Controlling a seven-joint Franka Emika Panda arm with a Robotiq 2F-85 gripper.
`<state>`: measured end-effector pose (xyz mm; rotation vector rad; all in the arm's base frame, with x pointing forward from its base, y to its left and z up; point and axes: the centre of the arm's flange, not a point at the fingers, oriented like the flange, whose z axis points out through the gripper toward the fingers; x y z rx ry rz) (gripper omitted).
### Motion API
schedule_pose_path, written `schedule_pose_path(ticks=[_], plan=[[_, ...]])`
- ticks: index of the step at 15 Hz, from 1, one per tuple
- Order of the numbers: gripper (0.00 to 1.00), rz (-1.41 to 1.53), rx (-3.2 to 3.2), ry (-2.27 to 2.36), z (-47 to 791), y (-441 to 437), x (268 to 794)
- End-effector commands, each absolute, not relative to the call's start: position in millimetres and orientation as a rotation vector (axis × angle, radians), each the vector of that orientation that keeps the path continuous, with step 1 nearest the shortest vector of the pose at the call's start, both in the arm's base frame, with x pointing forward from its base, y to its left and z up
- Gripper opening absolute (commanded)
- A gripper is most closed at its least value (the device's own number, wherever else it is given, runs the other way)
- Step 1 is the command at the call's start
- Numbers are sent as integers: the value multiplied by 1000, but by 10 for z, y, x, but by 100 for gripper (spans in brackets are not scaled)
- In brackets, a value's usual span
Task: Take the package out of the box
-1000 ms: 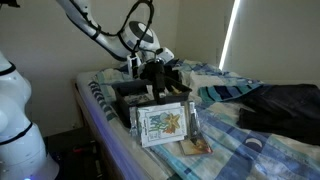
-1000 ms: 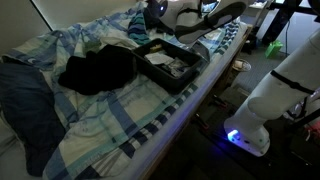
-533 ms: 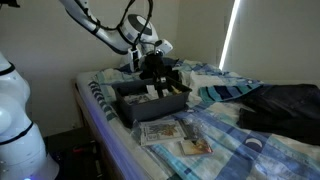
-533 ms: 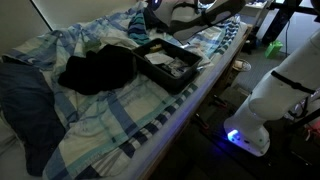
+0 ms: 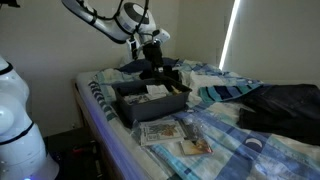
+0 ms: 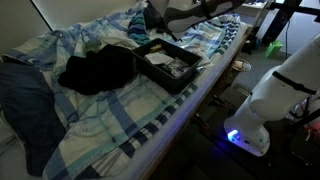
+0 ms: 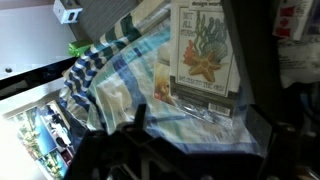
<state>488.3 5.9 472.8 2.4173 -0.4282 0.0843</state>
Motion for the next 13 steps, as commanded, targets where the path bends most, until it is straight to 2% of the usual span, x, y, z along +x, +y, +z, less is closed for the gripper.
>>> schedule_pose_path(ticks=[1,7,13], plan=[[100,123,2559,-362,5026,331,4818],[100,149,2786,-134,5255,968,4738],[100,148,2760,-160,5203,996,4725]])
